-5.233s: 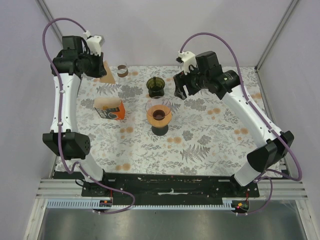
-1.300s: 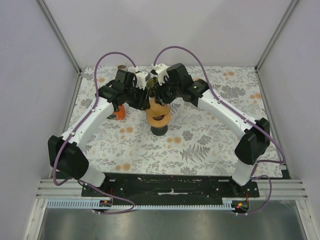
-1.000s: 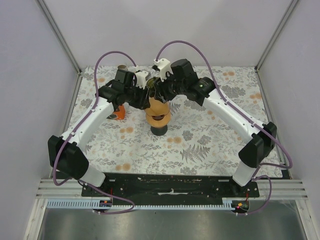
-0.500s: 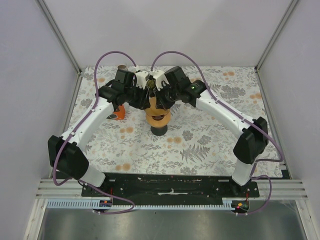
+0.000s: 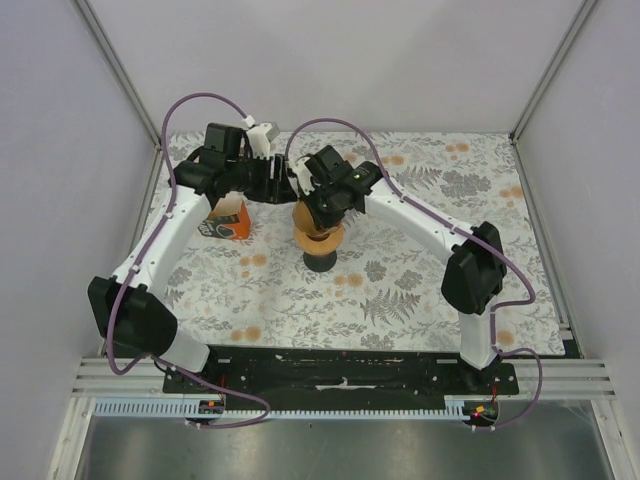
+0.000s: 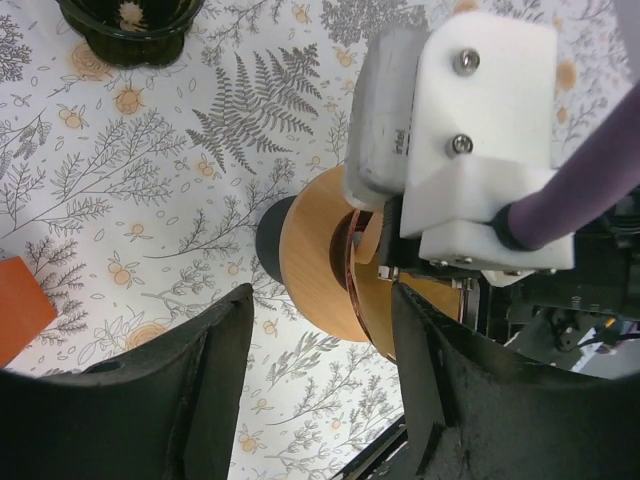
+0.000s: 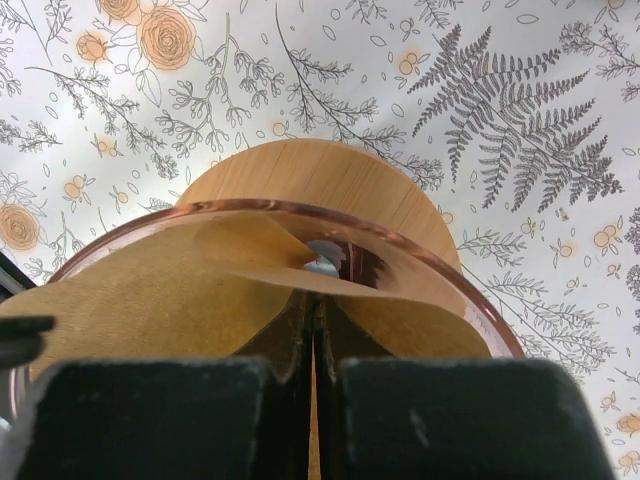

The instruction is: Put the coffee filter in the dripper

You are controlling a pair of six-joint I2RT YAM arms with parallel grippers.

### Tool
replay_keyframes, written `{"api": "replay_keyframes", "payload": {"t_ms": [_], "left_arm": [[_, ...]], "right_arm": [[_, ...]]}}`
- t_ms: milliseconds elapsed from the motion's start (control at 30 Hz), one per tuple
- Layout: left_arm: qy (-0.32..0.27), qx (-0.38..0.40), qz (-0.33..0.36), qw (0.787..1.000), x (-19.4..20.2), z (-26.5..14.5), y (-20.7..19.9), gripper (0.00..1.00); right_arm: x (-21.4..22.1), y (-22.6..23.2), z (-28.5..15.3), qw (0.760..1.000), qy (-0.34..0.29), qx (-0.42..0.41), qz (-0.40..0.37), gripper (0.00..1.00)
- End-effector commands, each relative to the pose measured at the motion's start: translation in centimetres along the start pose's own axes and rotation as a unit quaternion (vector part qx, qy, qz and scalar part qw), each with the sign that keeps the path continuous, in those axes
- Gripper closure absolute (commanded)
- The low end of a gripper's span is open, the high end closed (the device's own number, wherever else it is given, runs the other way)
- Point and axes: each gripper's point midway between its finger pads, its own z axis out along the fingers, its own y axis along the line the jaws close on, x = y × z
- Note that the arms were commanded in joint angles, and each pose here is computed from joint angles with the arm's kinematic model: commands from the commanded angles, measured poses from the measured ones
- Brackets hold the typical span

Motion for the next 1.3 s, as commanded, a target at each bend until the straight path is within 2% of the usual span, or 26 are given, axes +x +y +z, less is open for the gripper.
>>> {"api": "replay_keyframes", "payload": {"t_ms": [0, 200, 367, 467, 633, 867, 1033, 1267], "left_arm": [[-0.044, 0.044, -0.036, 0.997, -2.5, -2.9, -2.0, 0.36], [-0.023, 0.042, -0.065, 0.997, -0.4, -1.8, -1.6, 0.37], [-0.006, 0.011, -0.027, 1.0, 1.3, -0.8, -0.5, 0.44], [0.007, 0.002, -0.017, 1.0, 2.7, -0.1, -0.1, 0.44], [-0.007, 0.001, -0.017, 1.0, 2.0, 0.9, 0.1, 0.44], [-0.003, 0.017, -0.018, 1.0, 2.3, 1.2, -0.5, 0.56], [0.003, 0.018, -0.009, 1.0, 2.8, 1.0, -0.6, 0.76], [0.001, 0.009, 0.003, 1.0, 2.5, 0.5, -0.4, 0.8]], "right_arm": [[0.6, -0.2, 0.5, 0.999, 0.031, 0.035, -0.009, 1.0], [1.2, 0.3, 1.8, 0.997, 0.059, 0.039, -0.041, 1.0], [1.9, 0.6, 2.9, 0.996, 0.077, 0.033, -0.036, 1.0], [2.3, 1.0, 3.2, 0.996, 0.083, 0.023, -0.031, 1.0], [1.9, 1.8, 3.1, 0.997, 0.077, 0.003, -0.025, 1.0], [-1.0, 2.4, 1.0, 0.999, 0.029, -0.004, -0.028, 1.0], [-3.3, 3.0, -1.4, 0.999, -0.013, -0.012, -0.032, 1.0], [-4.4, 3.3, -3.5, 0.998, -0.039, -0.015, -0.035, 0.99]]}}
